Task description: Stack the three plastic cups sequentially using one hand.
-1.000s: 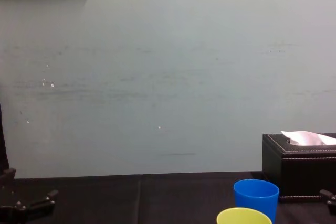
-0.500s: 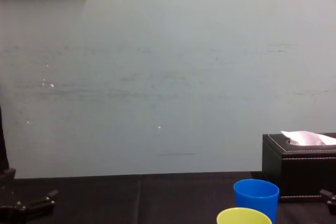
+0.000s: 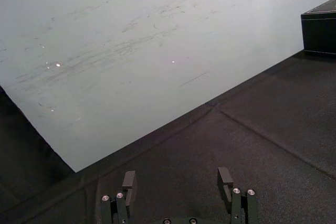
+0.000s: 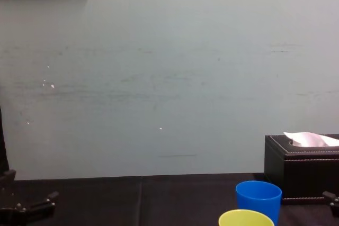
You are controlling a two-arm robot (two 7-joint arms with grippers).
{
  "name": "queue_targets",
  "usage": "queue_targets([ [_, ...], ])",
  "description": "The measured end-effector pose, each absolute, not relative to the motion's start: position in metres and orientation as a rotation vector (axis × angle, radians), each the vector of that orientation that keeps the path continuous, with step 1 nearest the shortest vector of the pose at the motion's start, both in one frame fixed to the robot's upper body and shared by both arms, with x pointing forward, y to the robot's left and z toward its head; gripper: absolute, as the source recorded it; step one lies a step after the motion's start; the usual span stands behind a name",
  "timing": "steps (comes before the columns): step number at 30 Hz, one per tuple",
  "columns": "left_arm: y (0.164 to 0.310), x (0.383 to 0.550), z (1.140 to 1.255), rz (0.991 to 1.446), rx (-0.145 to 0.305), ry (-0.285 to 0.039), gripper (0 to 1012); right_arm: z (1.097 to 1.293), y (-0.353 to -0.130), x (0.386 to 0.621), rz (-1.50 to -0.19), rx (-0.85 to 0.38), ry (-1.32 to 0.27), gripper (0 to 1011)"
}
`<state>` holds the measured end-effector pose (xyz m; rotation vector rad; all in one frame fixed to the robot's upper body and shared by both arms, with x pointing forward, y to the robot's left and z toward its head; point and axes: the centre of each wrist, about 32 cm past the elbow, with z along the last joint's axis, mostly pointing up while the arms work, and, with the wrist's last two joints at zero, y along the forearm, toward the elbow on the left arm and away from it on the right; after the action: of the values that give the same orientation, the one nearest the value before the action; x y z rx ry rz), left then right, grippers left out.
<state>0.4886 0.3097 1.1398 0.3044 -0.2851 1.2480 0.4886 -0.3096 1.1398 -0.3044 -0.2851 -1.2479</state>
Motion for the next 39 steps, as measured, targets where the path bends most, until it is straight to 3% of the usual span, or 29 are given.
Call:
queue_targets([
  [39,0.3097,0.4886,1.1398,1.248,0.304,-0.285,1011,1.1398,-0.3096,0.4886,-1.248,-0.304,-0.285,1003],
])
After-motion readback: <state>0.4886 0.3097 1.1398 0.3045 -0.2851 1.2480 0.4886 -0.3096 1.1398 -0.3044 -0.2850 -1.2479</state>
